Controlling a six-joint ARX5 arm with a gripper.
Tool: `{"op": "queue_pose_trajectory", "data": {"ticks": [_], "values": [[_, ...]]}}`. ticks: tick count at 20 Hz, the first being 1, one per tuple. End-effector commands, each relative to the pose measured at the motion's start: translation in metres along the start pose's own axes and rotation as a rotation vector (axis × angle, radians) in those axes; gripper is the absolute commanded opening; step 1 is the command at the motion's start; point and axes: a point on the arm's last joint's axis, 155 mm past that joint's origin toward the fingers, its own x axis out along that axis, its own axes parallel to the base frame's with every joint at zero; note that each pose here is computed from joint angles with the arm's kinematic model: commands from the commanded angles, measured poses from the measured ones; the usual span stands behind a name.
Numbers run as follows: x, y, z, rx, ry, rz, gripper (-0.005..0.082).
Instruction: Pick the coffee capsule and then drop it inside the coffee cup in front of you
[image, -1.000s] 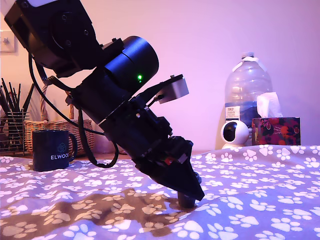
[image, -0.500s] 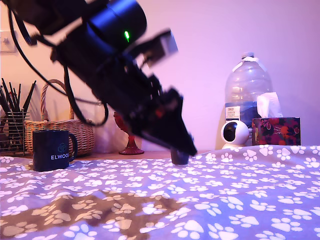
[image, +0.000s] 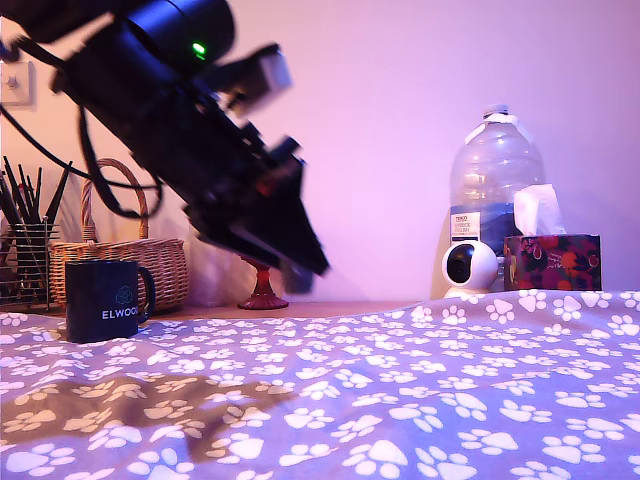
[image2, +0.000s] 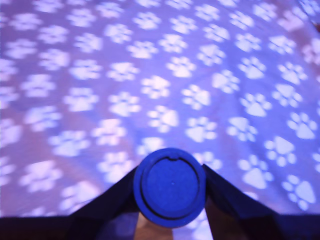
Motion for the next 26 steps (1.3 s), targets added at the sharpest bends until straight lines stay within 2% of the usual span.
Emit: {"op": "queue_pose_trajectory", "data": {"ticks": [1, 6, 14, 26], "values": [[-0.011, 0.006, 0.009, -0.01, -0.025, 0.017, 0.0195], [-0.036, 0.033, 0.008, -0.058, -0.034, 0.077, 0.0195], [-0.072, 0.091, 0.009, -0.14, -0.093, 0.207, 0.0195], [-0.109, 0.163, -0.009, -0.253, -0.131, 0.374, 0.0157]]}}
